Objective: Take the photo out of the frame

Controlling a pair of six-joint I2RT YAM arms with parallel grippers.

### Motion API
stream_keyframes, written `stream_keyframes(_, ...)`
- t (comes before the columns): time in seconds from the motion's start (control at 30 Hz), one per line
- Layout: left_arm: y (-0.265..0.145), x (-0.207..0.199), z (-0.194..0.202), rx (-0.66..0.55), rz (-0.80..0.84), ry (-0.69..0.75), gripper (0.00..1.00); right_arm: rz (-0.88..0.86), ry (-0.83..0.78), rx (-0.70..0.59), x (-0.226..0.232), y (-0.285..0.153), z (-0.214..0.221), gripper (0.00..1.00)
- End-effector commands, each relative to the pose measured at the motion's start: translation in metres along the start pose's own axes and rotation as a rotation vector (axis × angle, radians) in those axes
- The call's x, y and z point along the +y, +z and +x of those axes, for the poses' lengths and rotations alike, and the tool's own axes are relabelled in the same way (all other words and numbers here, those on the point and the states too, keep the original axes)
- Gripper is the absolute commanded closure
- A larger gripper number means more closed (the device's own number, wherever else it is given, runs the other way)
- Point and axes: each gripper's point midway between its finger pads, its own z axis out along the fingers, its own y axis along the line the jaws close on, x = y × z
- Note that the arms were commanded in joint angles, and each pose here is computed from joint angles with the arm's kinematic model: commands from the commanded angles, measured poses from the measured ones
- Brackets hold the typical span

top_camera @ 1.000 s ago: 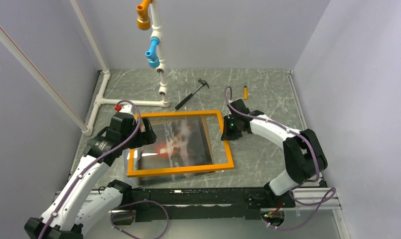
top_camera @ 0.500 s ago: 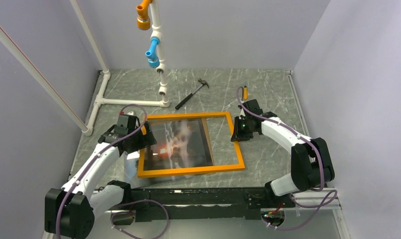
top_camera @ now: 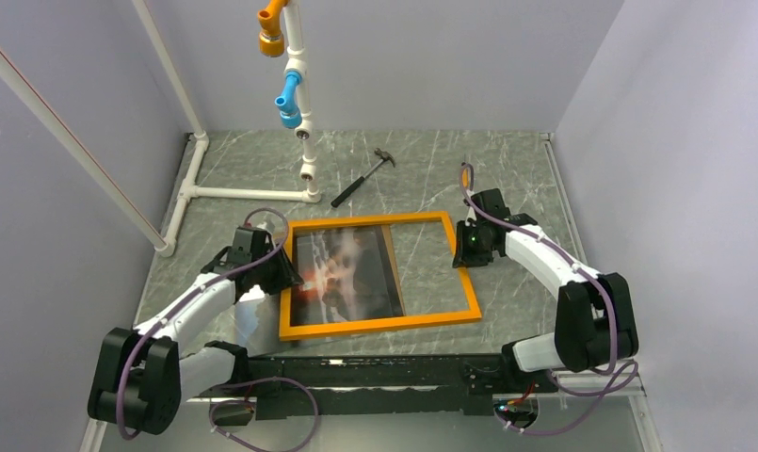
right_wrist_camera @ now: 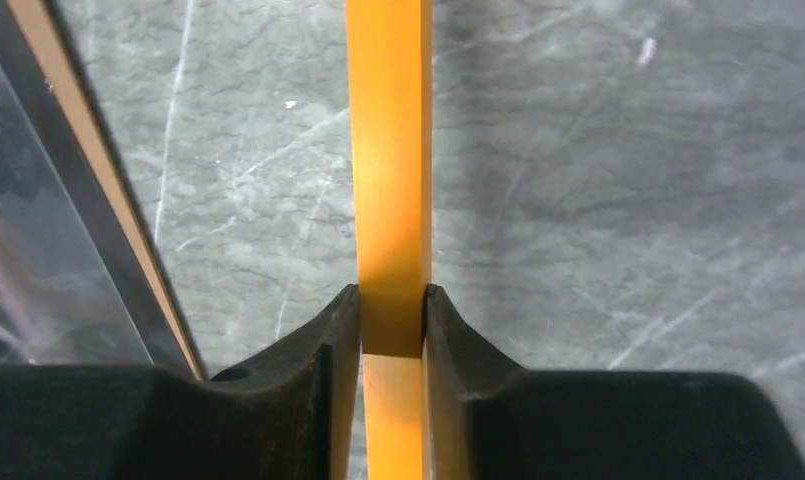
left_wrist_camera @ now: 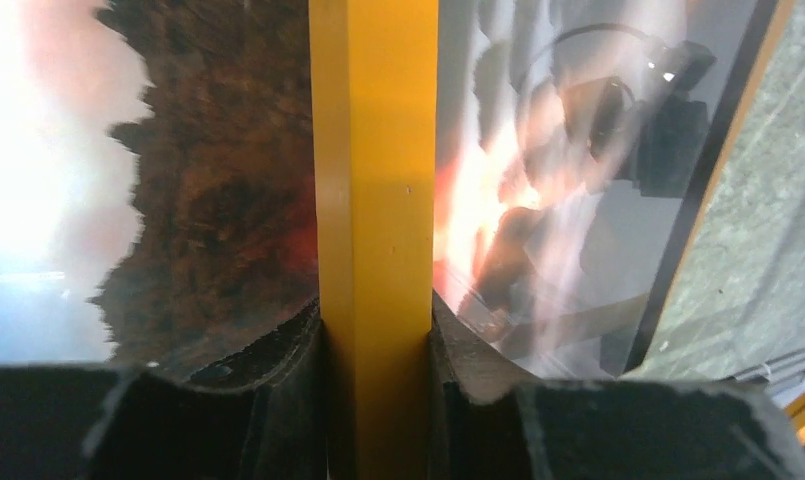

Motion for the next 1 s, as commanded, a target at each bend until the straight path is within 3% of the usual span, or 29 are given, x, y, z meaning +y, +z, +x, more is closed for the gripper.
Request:
stream_keyframes(0.0, -0.012, -0.074, 0.002, -0.012, 0.284, 0.055, 0.86, -0.053, 0.02, -0.082, 0.021, -0.023, -0.019, 0.59)
stream_keyframes(0.07, -0.013, -0.091, 0.012, 0.004, 0.315, 0.066, 0.93, 0.005, 0.033, -0.117, 0.013, -0.032, -0.027, 0.41)
stream_keyframes(0.2, -0.01, -0.127, 0.031, 0.015, 0.358, 0.094, 1.0, 0.148, 0.078, -0.199, -0.008, -0.056, -0.042, 0.2)
stream_keyframes(0.33, 0.0, -0.146, 0.038, -0.003, 0.318, 0.073, 1.0, 0.257, 0.105, -0.336, -0.023, -0.095, -0.06, 0.11)
stream_keyframes(0.43, 0.008, -0.171, 0.04, -0.008, 0.327, 0.083, 1.0, 0.243, 0.103, -0.443, -0.02, -0.123, -0.072, 0.02)
stream_keyframes(0.73, 0.019, -0.187, 0.034, -0.012, 0.24, 0.212, 1.0, 0.643, 0.226, -0.442, -0.09, -0.141, -0.062, 0.0)
stream_keyframes(0.97, 0.02, -0.187, 0.036, 0.008, 0.223, 0.288, 1.0, 0.675, 0.348, -0.451, -0.12, -0.137, -0.046, 0.0)
